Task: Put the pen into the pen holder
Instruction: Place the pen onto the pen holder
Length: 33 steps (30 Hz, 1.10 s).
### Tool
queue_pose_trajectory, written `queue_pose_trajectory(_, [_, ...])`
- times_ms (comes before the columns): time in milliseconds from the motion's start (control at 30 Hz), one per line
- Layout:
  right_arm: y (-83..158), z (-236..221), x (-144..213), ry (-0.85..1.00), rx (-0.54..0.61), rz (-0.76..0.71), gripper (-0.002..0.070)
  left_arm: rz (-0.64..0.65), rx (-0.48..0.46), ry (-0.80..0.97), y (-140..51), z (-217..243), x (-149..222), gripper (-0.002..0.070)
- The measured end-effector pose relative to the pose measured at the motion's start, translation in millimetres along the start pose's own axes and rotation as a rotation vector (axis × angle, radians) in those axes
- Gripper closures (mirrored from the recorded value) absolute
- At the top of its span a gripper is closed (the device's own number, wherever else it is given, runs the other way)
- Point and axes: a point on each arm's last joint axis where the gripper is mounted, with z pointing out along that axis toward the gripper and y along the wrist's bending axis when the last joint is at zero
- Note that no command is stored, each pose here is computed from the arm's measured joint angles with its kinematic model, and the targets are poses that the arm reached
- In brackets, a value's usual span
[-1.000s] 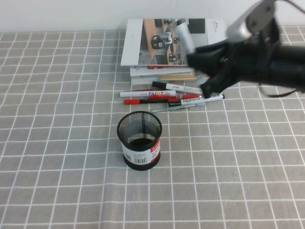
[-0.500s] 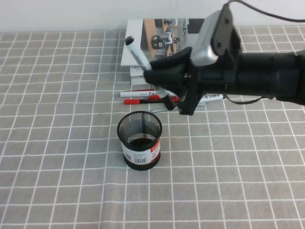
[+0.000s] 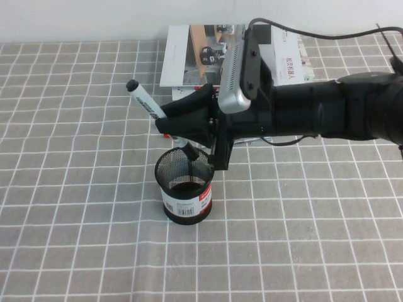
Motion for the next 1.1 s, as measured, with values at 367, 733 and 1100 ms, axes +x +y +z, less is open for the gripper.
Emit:
queue_pose_trajectory(367, [-16.5, 24.5, 35.4, 0.005, -0.071, 0.054, 0.0584, 0.000, 0.000, 0.000, 0.0, 0.0, 0.0, 0.0678])
queue_pose_trajectory(733, [-24.6, 36.8, 63.1, 0.038, -0.080, 0.081, 0.0582, 0.000, 0.000, 0.000, 0.0, 0.0, 0.0, 0.0678])
queue_pose_trajectory(1100, [-26.3, 36.9, 64.1, 0.049, -0.061, 0.084, 0.0347, 0.000, 0.000, 0.000, 0.0, 0.0, 0.0, 0.0678])
